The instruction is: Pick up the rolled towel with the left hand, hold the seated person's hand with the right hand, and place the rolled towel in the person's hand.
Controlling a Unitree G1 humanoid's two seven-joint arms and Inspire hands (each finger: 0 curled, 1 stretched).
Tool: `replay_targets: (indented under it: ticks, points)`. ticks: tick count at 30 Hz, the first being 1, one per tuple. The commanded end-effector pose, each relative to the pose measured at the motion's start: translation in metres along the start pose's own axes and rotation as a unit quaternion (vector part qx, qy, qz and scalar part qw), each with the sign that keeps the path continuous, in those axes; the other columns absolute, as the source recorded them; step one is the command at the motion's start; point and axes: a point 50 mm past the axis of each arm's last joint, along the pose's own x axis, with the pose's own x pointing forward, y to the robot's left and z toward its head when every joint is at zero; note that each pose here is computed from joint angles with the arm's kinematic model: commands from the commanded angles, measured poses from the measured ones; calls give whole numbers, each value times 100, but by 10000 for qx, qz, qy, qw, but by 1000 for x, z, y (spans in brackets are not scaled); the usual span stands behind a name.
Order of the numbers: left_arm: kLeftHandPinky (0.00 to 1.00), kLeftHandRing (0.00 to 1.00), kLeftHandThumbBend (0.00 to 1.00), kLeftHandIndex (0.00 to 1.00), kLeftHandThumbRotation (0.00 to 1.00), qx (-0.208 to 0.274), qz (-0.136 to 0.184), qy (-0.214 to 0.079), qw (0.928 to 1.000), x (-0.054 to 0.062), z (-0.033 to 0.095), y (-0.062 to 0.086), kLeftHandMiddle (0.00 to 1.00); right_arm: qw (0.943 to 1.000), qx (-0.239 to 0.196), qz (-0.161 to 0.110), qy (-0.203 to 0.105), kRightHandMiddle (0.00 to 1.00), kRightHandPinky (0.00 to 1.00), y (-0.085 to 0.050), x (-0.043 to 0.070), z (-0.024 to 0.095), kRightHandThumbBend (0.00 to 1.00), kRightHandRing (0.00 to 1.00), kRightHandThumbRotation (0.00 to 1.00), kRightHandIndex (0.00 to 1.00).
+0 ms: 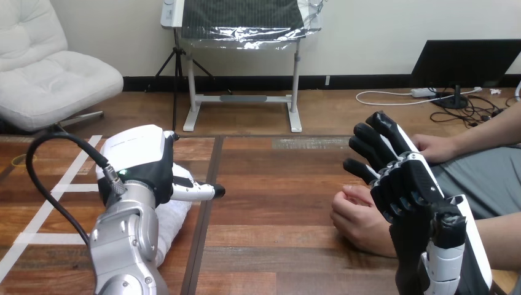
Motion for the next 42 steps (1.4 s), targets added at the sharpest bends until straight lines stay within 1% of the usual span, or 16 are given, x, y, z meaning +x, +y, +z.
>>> replay_targets:
  ticks: [1, 7, 12, 23, 32, 42]
  points:
    - [88, 89, 90, 89, 58, 95, 265, -12, 9996, 2, 3, 12, 90, 9989, 17, 50, -468, 91, 86, 2, 14, 10, 80, 92, 100, 92]
    - [86, 88, 90, 87, 59, 272, 253, 100, 9993, 4, 5, 11, 89, 9989, 17, 44, -474, 91, 86, 2, 15, 10, 80, 92, 100, 92]
    - [82, 87, 90, 86, 60, 387, 323, 209, 9985, 5, 6, 10, 88, 9988, 13, 48, -490, 91, 86, 1, 15, 10, 80, 92, 100, 92]
    - [82, 89, 90, 88, 59, 361, 402, 332, 9980, 6, 8, 9, 90, 9986, -44, 41, -518, 91, 86, 0, 15, 11, 80, 91, 100, 92]
    - [87, 91, 90, 90, 59, 231, 557, 403, 9974, 5, 9, 8, 92, 9988, -30, 24, -496, 91, 86, -1, 15, 12, 81, 92, 100, 92]
    - [96, 94, 89, 92, 57, 138, 628, 507, 9966, 5, 9, 9, 95, 9987, -77, 26, -511, 90, 85, -1, 15, 12, 82, 91, 100, 91]
